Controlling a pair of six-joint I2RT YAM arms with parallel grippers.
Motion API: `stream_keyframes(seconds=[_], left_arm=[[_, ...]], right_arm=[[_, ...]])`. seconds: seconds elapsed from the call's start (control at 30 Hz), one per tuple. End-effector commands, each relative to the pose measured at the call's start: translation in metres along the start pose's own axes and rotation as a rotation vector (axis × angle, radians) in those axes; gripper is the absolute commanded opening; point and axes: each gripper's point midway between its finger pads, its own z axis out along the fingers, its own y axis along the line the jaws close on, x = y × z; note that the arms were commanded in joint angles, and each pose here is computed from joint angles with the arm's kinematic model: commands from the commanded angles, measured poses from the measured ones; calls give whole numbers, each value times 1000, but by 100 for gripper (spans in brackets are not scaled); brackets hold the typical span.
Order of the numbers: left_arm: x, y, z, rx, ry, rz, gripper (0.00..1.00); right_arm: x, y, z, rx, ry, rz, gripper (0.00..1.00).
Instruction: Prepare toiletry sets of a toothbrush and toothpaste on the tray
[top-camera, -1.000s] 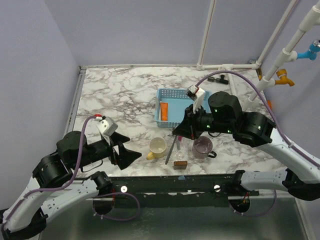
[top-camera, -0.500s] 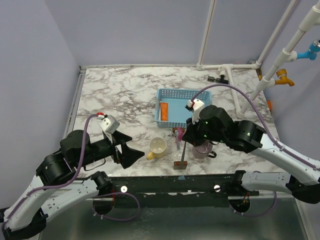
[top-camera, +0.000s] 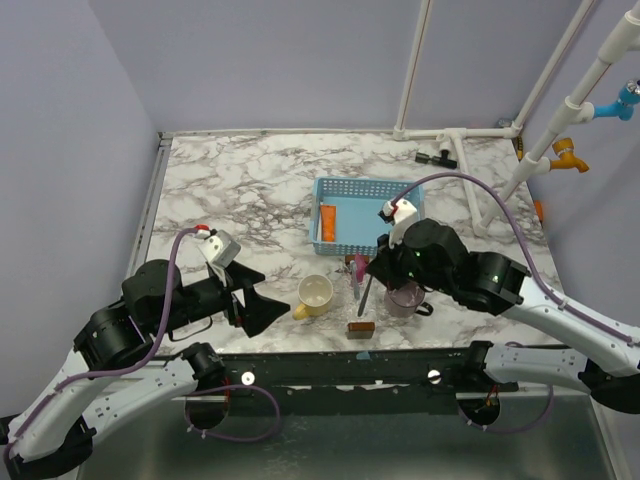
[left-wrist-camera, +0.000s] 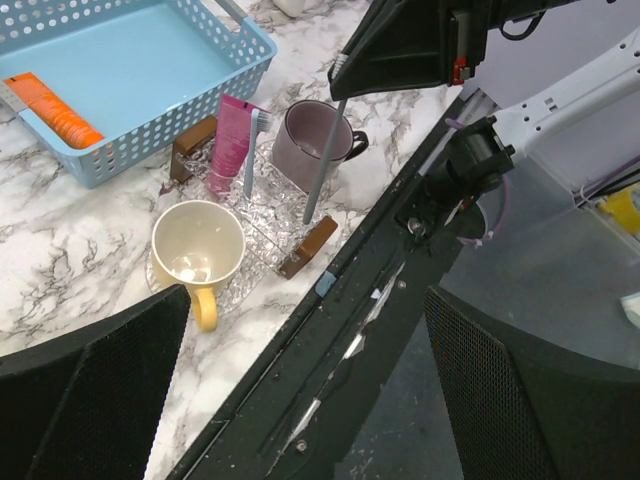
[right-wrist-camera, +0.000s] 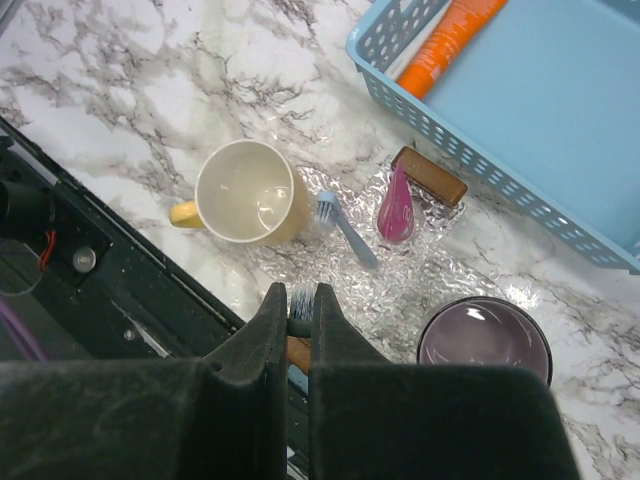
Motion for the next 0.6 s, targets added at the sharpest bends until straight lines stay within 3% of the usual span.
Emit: stream_keyframes(seconds=[0.0, 0.57], left_arm=[[4, -4, 3, 26, 14, -4, 99], [7, -4, 2, 34, 8, -2, 99]], right_arm=[[-7, -2, 5, 19, -57, 6, 1], [24, -9, 30, 48, -10, 23, 1]])
